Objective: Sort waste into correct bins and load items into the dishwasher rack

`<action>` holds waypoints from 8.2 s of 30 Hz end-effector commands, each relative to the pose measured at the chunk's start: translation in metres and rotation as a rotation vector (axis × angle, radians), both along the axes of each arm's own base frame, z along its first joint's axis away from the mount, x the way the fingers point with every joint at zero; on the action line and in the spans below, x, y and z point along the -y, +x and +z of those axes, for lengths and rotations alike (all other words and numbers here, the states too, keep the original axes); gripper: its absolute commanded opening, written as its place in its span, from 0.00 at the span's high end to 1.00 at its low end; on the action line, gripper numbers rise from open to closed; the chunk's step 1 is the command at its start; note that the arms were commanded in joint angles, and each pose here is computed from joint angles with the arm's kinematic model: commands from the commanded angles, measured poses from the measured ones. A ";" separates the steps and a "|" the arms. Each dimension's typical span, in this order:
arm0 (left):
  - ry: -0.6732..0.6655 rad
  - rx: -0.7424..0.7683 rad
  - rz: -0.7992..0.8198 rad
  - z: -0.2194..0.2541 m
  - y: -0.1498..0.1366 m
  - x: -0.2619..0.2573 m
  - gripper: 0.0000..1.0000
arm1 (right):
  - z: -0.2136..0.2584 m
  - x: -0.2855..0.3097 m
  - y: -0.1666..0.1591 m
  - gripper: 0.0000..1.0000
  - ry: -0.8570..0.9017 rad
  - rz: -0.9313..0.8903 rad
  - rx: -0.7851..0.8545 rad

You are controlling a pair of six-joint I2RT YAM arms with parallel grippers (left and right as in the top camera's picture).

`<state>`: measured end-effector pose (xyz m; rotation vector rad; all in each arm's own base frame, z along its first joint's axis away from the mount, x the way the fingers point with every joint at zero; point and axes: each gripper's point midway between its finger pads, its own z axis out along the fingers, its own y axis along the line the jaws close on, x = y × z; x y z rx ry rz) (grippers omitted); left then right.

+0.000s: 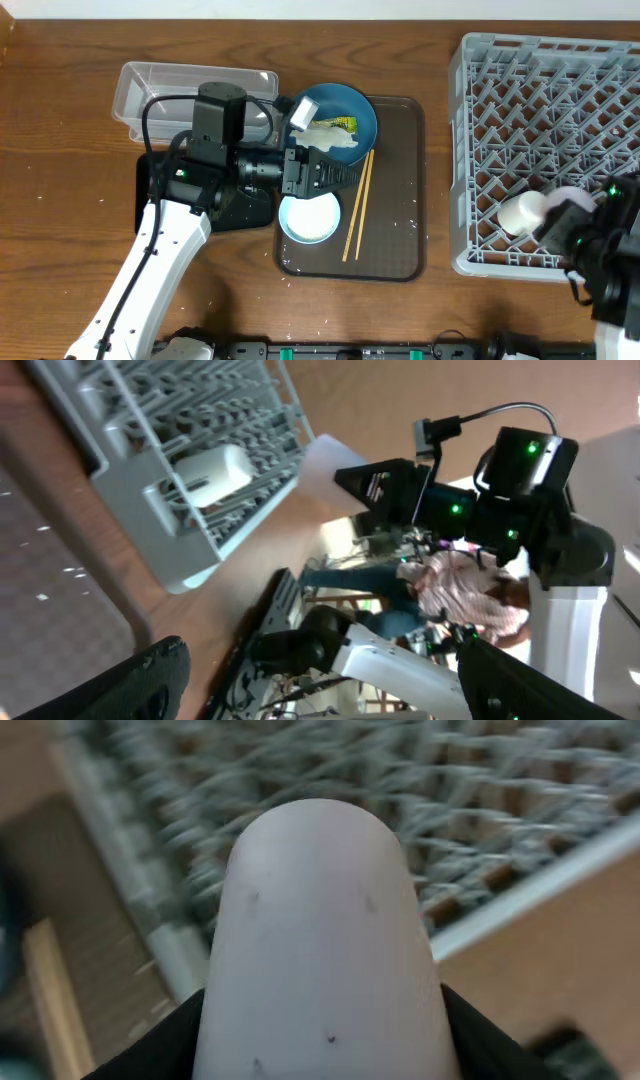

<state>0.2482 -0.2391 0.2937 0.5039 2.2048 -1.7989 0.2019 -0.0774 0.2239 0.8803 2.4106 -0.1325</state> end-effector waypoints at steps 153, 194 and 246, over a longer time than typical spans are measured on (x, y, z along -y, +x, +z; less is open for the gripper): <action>0.973 -0.094 0.701 -0.105 0.003 -0.157 0.01 | -0.126 -0.338 0.096 0.99 0.250 0.899 -0.200; 1.239 0.212 0.158 -0.272 0.020 0.007 0.32 | -0.062 -0.166 0.089 0.44 0.271 0.535 -0.228; -0.218 -0.301 0.481 -0.122 0.101 -0.207 0.94 | -0.068 -0.153 0.079 0.44 0.213 0.515 -0.281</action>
